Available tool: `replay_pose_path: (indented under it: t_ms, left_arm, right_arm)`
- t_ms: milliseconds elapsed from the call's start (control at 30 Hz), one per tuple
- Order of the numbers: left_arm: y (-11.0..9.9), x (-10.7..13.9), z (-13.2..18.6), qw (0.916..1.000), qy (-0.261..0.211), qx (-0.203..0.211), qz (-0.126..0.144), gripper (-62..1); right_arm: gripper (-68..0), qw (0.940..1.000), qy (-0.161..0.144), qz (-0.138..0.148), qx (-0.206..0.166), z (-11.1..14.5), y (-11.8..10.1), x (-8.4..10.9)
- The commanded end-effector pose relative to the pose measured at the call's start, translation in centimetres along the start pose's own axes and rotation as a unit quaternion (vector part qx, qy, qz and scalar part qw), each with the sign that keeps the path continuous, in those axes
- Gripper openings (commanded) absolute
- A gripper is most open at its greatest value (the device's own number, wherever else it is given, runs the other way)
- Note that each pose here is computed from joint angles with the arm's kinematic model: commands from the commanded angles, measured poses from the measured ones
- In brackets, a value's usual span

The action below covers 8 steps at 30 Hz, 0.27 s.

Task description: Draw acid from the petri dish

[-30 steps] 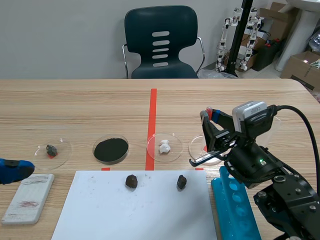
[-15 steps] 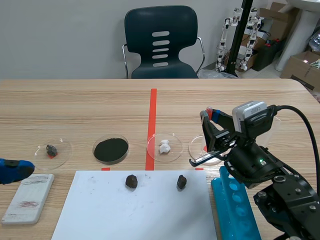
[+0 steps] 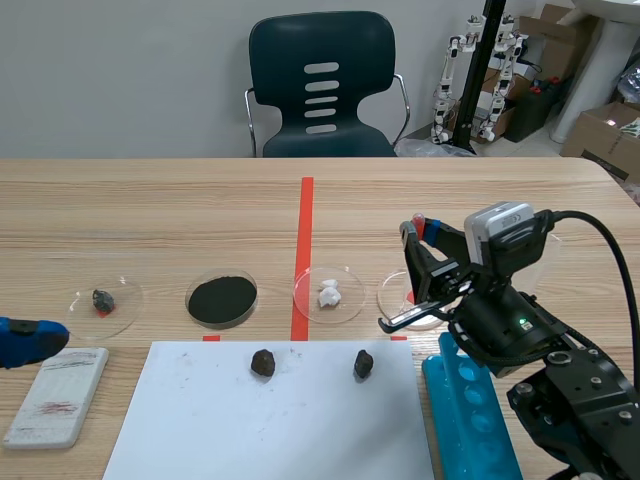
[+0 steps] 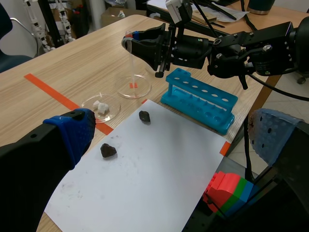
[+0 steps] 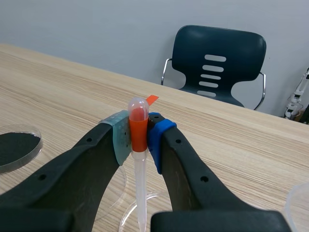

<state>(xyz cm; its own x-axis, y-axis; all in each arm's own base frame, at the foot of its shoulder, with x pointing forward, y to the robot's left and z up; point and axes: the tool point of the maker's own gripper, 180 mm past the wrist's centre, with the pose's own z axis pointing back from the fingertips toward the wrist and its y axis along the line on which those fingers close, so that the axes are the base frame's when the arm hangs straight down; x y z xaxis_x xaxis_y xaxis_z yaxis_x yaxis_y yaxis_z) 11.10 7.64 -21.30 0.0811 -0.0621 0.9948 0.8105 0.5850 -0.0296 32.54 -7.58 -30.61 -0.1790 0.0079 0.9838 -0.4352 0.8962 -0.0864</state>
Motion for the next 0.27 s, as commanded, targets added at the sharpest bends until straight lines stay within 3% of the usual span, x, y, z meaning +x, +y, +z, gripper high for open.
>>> replay_pose_path:
  t_ms: [0,233]
  left_arm:
    - [-0.18,0.53,-0.05,0.9999,-0.014,0.002,0.008,1.4]
    - [-0.18,0.53,-0.05,0.9999,-0.014,0.002,0.008,1.4]
  right_arm:
    - [-59.5,0.9999,-0.011,0.004,-0.001,-0.19,-0.57,0.56]
    - [-59.9,0.9999,-0.011,0.004,-0.001,-0.19,-0.57,0.55]
